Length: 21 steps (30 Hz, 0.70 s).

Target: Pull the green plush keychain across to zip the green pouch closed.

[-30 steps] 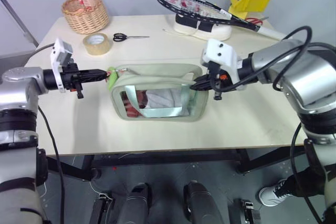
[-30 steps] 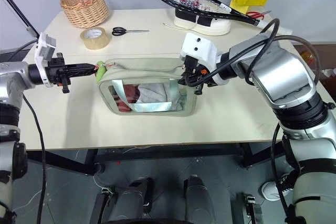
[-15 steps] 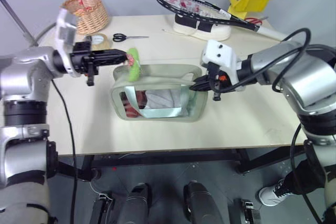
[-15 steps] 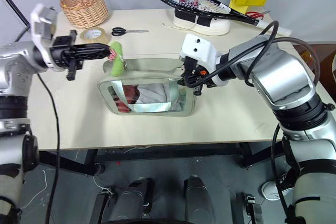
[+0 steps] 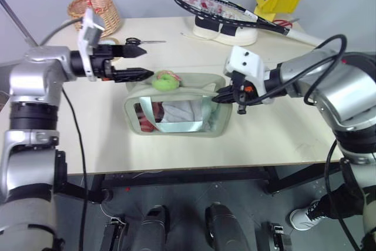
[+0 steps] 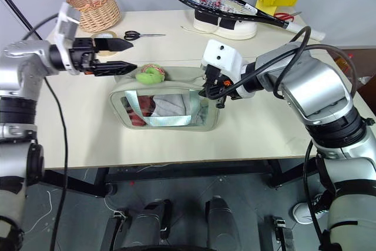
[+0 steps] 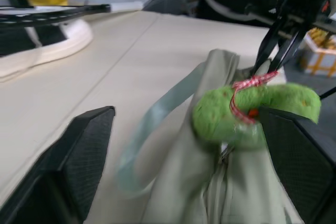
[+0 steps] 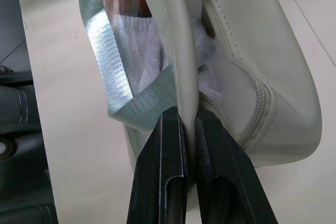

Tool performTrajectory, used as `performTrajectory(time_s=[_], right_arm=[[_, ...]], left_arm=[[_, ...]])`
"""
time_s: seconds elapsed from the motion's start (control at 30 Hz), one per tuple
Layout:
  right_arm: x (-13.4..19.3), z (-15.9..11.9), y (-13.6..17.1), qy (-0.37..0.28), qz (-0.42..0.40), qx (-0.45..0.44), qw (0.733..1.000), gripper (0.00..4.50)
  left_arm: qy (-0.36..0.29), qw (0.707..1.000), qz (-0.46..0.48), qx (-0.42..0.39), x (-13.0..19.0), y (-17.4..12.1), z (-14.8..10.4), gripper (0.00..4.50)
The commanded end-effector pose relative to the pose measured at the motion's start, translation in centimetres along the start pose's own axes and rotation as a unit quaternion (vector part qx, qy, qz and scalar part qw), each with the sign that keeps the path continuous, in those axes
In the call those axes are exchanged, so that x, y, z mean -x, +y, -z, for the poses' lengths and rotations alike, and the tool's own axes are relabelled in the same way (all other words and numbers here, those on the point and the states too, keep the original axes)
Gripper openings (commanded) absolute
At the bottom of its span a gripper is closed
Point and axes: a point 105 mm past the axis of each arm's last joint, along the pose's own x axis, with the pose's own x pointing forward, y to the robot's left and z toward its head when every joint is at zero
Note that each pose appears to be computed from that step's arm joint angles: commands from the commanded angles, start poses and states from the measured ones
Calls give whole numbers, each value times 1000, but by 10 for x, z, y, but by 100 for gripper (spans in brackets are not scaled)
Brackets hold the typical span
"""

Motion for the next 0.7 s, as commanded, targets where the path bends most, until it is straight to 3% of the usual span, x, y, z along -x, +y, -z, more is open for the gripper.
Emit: performTrajectory(time_s=[0.03, 0.17, 0.23, 0.3, 0.5, 0.57, 0.7], right_arm=[[6, -7, 0, -13, 9, 10, 1000, 0], [4, -6, -1, -13, 7, 9, 1000, 0], [4, -7, -1, -14, 5, 10, 1000, 0], [3, -7, -1, -14, 4, 10, 1000, 0], [5, -7, -1, -13, 5, 10, 1000, 0], [6, -7, -1, -14, 5, 13, 1000, 0], [15, -13, 7, -34, -19, 35, 999, 155]], left_arm=[[-2, 1000, 23, -10, 20, -14, -1, 440], [17, 997, 70, 19, 26, -34, 14, 440], [44, 996, 72, 21, 23, -36, 30, 391], [56, 996, 66, 22, 20, -36, 38, 311], [77, 995, 57, 22, 20, -35, 50, 3], [83, 995, 56, 19, 19, -35, 53, 3], [91, 995, 30, 2, 15, -27, 55, 0]])
